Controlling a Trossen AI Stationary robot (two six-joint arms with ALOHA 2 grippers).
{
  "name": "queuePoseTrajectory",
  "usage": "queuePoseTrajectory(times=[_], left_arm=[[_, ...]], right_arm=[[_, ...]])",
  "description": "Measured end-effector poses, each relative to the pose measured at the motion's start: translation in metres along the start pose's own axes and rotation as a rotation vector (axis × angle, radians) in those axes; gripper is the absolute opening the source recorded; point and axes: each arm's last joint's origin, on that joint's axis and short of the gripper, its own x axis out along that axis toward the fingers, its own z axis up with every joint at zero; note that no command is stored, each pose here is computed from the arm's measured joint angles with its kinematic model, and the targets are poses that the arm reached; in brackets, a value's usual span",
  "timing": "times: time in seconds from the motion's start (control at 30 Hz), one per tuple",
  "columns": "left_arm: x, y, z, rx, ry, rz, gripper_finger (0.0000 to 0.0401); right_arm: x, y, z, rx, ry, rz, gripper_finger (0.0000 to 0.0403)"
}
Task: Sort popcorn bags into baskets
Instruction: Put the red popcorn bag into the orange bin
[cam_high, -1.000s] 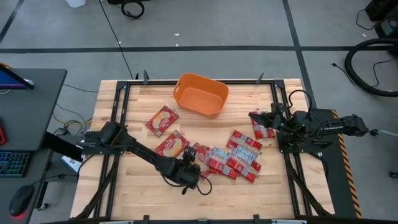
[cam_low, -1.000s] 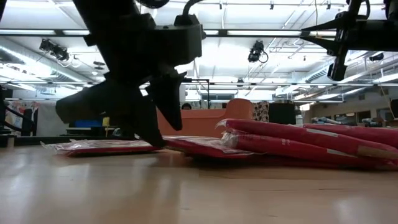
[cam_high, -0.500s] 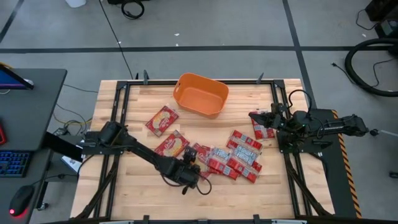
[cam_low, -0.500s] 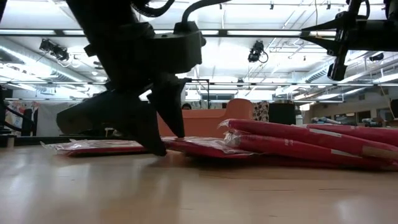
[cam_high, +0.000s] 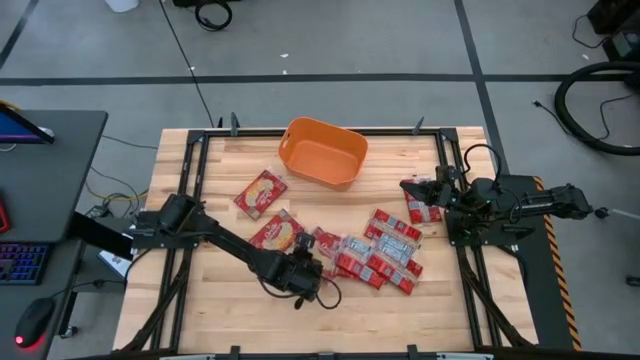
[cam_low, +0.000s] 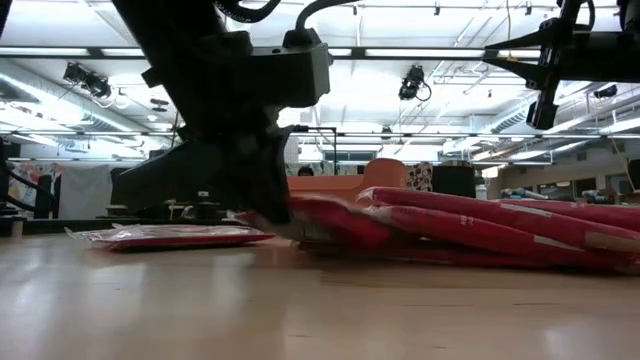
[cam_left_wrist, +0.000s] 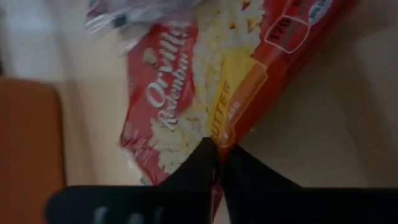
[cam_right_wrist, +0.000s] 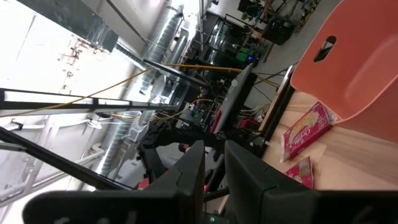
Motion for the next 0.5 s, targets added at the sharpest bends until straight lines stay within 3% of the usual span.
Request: queuePoseTrajectory(times=[0.2, 0.5], left_arm=[[-0.02, 0.03, -0.009, -0.045, 0.049, 0.063, 0.0009], [-0.053, 0.107, -0.022, -0.053, 0.051, 0.252, 0.0007]], right_arm=[[0.0, 0.0, 0.0, -0.005, 0.006, 0.003, 0.0068], [0.0, -0.001, 0.001, -0.031, -0.032, -0.018, 0.0068]])
